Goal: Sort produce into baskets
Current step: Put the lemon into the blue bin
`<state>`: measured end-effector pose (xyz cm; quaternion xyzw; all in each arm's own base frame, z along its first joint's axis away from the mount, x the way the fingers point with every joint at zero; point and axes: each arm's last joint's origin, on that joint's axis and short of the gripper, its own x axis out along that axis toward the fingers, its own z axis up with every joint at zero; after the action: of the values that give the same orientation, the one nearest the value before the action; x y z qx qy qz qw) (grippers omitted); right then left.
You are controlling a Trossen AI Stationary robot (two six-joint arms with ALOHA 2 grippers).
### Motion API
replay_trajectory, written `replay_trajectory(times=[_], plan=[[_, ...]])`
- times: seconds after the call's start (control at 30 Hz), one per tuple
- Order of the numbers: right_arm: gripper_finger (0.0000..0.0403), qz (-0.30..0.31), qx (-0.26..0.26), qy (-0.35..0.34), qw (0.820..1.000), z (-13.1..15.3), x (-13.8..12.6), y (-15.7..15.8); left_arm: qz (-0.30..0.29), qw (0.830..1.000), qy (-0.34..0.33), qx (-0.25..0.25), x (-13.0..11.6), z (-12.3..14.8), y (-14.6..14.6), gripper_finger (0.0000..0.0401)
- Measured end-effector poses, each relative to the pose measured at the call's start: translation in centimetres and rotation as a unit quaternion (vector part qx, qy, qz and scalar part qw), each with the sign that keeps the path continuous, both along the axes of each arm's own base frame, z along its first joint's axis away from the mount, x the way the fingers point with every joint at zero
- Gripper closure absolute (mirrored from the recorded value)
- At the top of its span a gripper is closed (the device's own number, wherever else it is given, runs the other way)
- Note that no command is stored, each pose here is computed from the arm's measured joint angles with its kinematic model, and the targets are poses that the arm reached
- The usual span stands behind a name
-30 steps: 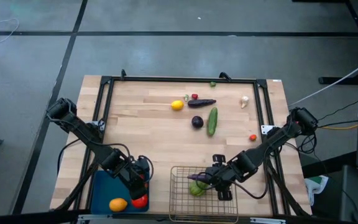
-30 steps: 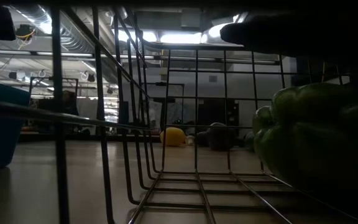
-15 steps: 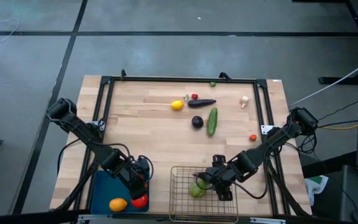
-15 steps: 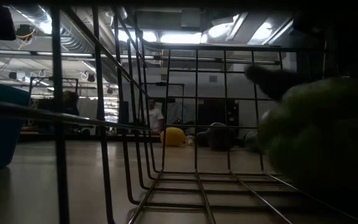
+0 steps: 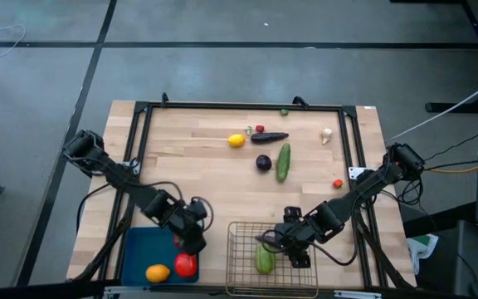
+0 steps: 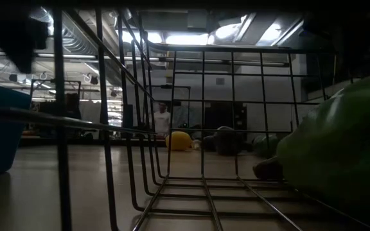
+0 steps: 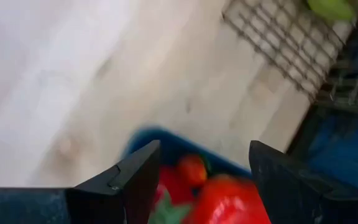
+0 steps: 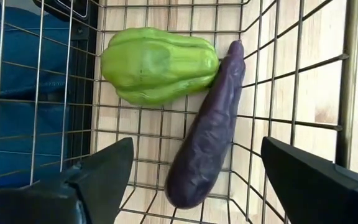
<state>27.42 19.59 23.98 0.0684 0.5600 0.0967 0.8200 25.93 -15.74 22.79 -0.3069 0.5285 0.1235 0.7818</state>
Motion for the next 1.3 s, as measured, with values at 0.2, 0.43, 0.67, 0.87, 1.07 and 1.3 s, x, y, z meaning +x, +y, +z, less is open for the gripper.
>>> replay_trajectory(times=[0.2, 0.43, 0.67, 0.87, 1.07, 1.3], plan=[[0.0052, 0.001, 0.005, 0.002, 1.0, 0.9, -0.2, -0.2, -0.039, 0.998, -0.031, 0.029, 2.5, 1.4, 3.3, 0.0164], [0.0052, 0.012, 0.009, 0.002, 1.0, 3.7, -0.1, 0.0, -0.072, 0.991, -0.07, 0.087, 5.0, 3.3, 8.9, 0.0164], [0.0052, 0.032, 0.006, -0.012, 0.999, 5.4, 0.0, 0.1, -0.072, 0.981, -0.107, 0.142, 6.4, 4.0, 14.4, 0.0164], [0.0052, 0.032, 0.008, -0.015, 0.999, 5.6, 0.1, 0.1, -0.059, 0.971, -0.139, 0.184, 7.0, 4.5, 18.3, 0.0164], [0.0052, 0.032, 0.008, -0.015, 0.999, 5.6, 0.1, 0.1, -0.078, 0.963, -0.141, 0.218, 6.8, 4.6, 21.0, 0.0163], [0.0052, 0.032, 0.007, -0.015, 0.999, 5.6, 0.1, 0.1, -0.156, 0.946, -0.138, 0.248, 7.1, 4.1, 21.7, 0.0163]])
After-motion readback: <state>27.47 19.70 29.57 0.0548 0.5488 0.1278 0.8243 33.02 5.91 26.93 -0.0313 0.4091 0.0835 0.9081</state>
